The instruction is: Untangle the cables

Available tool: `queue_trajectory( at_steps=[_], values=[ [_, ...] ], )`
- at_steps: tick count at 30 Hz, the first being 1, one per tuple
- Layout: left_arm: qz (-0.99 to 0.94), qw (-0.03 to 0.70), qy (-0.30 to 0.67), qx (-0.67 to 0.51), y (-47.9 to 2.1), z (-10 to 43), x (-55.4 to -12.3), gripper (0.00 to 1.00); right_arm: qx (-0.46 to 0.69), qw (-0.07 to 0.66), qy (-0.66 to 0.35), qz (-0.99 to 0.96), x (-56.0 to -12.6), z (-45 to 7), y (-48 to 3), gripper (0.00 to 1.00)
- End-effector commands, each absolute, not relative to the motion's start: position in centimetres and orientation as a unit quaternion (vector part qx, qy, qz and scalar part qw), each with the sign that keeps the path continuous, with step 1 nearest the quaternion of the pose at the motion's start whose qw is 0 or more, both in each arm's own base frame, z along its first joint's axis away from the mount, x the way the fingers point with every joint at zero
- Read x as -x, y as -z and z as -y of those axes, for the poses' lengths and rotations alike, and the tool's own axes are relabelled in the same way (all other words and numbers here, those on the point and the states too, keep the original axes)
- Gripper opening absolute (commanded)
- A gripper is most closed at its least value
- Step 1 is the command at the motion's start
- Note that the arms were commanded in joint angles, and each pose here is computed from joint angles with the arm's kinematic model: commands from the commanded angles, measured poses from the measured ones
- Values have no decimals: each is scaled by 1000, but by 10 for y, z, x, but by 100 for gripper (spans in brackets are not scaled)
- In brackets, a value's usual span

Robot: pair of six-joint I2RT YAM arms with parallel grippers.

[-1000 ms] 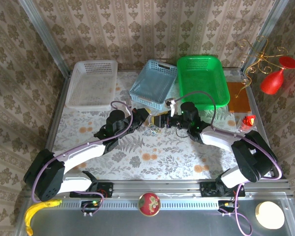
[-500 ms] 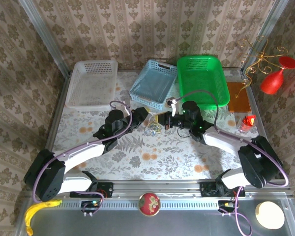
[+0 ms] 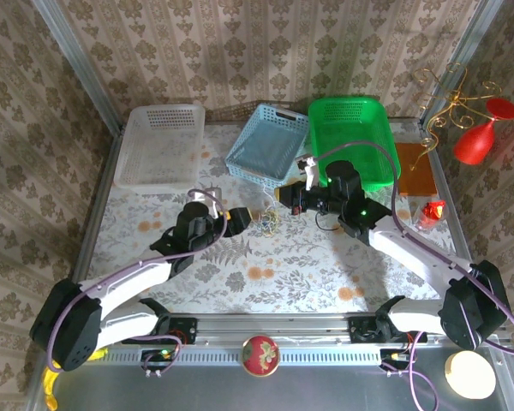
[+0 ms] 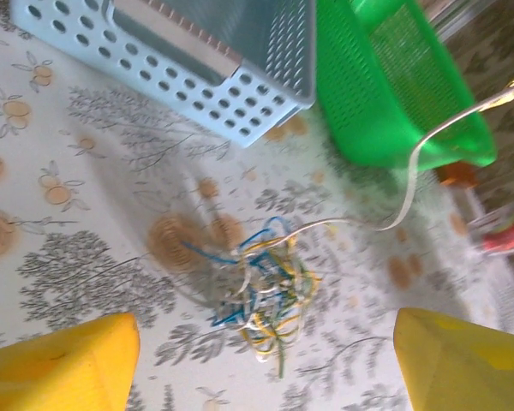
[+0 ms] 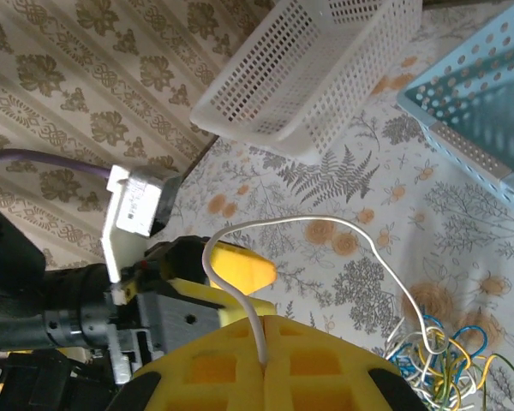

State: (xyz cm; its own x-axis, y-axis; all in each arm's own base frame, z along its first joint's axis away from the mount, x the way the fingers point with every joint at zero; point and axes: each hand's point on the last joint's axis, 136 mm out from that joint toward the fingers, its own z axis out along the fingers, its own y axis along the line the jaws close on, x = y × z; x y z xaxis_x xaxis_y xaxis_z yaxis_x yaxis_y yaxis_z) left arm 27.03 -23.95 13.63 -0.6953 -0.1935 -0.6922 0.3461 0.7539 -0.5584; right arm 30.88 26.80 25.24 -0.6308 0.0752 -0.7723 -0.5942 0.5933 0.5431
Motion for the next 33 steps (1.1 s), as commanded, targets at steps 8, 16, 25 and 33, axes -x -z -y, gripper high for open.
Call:
queue_trajectory(
  at_steps=[8,16,25,33],
  values=[
    [-850,392,295,-190,-115,292,-285,79,164,388,-435,-796,-293,-274,-273,0],
    [-840,402,304,-202,-108,321,-309,72,168,387,-448,-788,-281,-282,-286,0],
    [-849,389,301,-191,-73,329,-319,27,163,410,-496,-748,-271,-285,-356,0],
    [-860,371,304,-172,-55,314,-303,13,147,459,-519,-705,-269,-273,-441,0]
  ],
)
